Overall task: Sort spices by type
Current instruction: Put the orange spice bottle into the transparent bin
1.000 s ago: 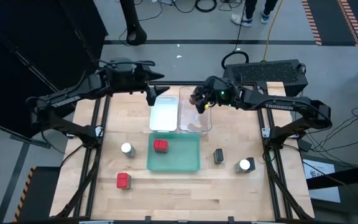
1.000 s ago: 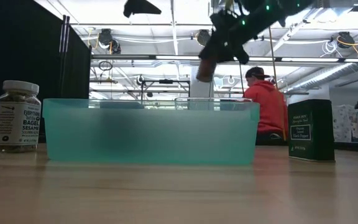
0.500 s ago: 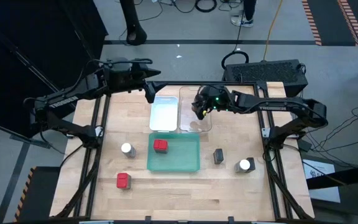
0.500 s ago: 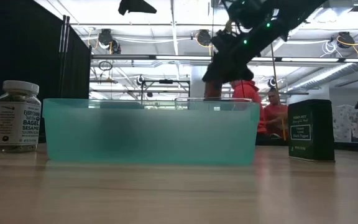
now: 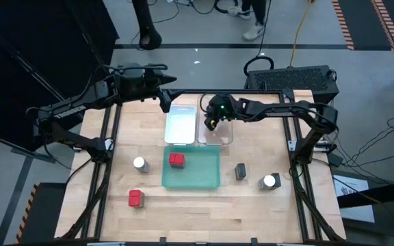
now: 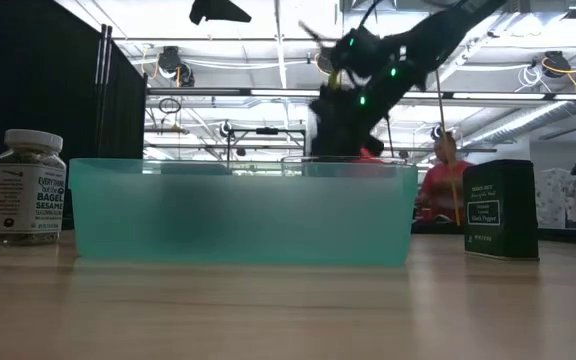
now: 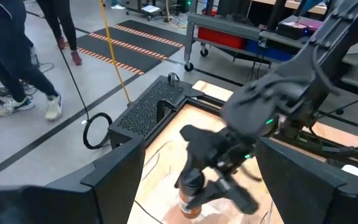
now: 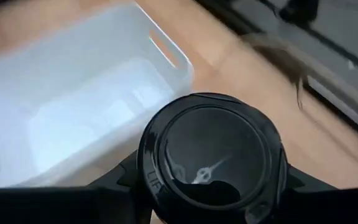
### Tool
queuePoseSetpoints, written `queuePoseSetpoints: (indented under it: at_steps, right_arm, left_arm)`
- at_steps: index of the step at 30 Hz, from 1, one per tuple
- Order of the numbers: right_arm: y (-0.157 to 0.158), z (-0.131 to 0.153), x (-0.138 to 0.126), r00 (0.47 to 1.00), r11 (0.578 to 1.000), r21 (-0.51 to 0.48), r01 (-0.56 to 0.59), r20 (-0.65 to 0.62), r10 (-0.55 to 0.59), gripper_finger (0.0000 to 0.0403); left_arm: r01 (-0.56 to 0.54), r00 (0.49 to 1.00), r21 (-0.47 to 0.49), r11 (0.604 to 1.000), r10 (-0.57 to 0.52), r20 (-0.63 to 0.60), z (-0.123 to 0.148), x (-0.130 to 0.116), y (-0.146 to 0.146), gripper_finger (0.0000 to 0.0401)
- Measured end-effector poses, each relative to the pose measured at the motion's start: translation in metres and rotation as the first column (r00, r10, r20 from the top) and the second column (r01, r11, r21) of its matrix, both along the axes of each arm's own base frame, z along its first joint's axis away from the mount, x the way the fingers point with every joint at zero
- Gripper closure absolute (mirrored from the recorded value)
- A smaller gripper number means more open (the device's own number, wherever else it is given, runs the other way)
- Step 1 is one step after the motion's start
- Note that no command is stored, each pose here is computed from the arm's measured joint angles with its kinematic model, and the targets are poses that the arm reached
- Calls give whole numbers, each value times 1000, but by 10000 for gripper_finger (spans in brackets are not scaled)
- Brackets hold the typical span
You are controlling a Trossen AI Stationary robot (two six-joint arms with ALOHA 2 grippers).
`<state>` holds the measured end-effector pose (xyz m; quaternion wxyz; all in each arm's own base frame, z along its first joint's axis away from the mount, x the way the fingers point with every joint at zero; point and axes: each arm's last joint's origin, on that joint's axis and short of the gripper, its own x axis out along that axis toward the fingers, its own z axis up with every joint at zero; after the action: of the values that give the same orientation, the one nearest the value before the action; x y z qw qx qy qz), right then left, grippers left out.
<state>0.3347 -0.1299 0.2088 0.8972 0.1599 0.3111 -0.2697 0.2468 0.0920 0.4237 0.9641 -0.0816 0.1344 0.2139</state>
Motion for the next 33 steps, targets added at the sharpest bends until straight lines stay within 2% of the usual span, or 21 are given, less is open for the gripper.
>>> queuePoseSetpoints:
  at_steps: [9, 13, 20, 33]
  right_arm:
    - [-1, -22, 11, 1000, 1000, -9, -8, -23, 7, 226]
    - [-6, -25, 13, 997, 996, -54, 75, -17, -76, 228]
    - [-14, -32, 19, 993, 992, -64, 110, 41, -108, 226]
    - [-19, -36, 20, 979, 975, -99, 199, 57, -194, 227]
  left_arm:
    - [-1, 1000, -1, 1000, 1, -1, 0, 0, 0, 90]
    - [-13, 1000, 2, 1000, 13, -3, 0, 0, 0, 90]
    - [-14, 1000, 3, 1000, 14, -3, 0, 0, 0, 90]
    - [-37, 999, 11, 999, 37, -6, 0, -1, 1, 90]
